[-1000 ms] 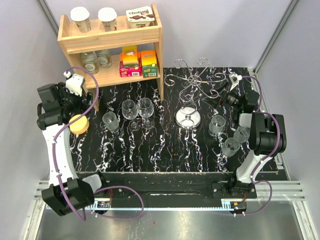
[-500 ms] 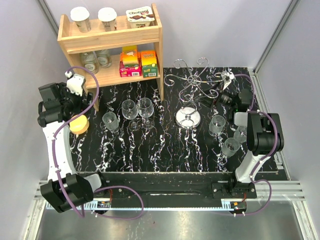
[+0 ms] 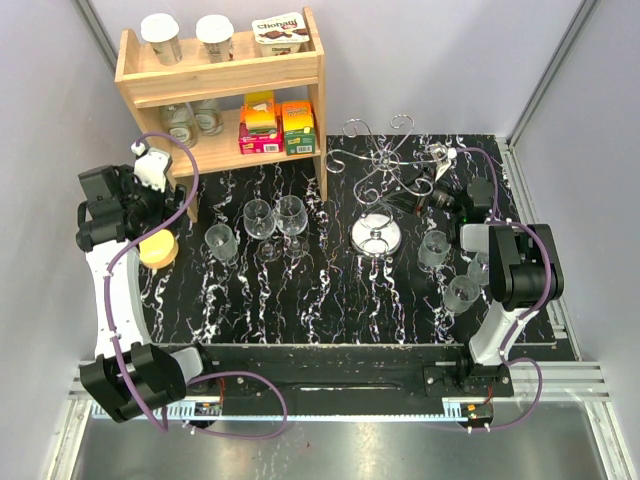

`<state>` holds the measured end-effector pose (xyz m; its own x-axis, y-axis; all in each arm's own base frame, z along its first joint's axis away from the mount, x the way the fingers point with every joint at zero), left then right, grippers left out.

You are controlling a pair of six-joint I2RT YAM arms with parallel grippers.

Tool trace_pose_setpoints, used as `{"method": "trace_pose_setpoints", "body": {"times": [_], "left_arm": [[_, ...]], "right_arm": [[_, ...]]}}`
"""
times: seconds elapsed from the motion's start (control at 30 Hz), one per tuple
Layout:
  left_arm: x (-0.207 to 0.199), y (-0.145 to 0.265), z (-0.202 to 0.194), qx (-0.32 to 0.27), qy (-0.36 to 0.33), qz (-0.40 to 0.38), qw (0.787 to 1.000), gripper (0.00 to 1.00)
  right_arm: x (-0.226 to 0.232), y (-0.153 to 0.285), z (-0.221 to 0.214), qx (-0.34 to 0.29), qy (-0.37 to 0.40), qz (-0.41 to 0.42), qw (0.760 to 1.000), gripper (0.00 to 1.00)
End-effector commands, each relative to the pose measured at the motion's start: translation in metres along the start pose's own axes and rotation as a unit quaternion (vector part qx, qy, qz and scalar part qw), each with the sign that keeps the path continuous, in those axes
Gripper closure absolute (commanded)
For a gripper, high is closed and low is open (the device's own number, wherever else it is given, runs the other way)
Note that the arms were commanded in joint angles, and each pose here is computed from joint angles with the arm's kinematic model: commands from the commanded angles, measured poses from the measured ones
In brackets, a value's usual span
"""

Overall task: Place the wine glass upside down on the wine glass rack
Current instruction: Move the wine rack to the center of the board.

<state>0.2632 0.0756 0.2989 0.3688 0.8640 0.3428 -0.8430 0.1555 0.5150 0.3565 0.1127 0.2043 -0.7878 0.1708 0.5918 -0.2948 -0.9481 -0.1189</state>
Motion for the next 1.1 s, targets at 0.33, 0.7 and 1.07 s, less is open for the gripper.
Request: {"method": "trace_pose_setpoints", "body": {"times": [0.33,0.7,1.07], "left_arm": [[0.007,0.007,0.010,-0.013,-0.032,0.030,0.999,0.06],[0.004,0.008,0.013,-0.013,-0.033,0.027,0.999,0.06],[-0.001,0.005,0.014,-0.014,-0.033,0.019,0.999,0.06]], "right_arm": [[0.026,-0.002,0.014,-0.020,0.106,0.044,0.993,0.92],[0.043,0.004,0.006,-0.019,0.085,0.043,0.995,1.00],[0.066,0.009,-0.009,-0.031,0.089,0.041,0.995,1.00]]}}
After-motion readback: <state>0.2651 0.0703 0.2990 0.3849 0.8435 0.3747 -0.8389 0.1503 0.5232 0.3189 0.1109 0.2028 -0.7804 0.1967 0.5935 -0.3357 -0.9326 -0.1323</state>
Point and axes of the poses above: each gripper's point midway between its finger pads, its own y axis back along the fingers, its own x axis along the line the jaws close on, z = x × y, the point moved 8 cm from there along y, back along the fingers, and after that the axes turned 11 degrees about -y, right-handed, at the moved point
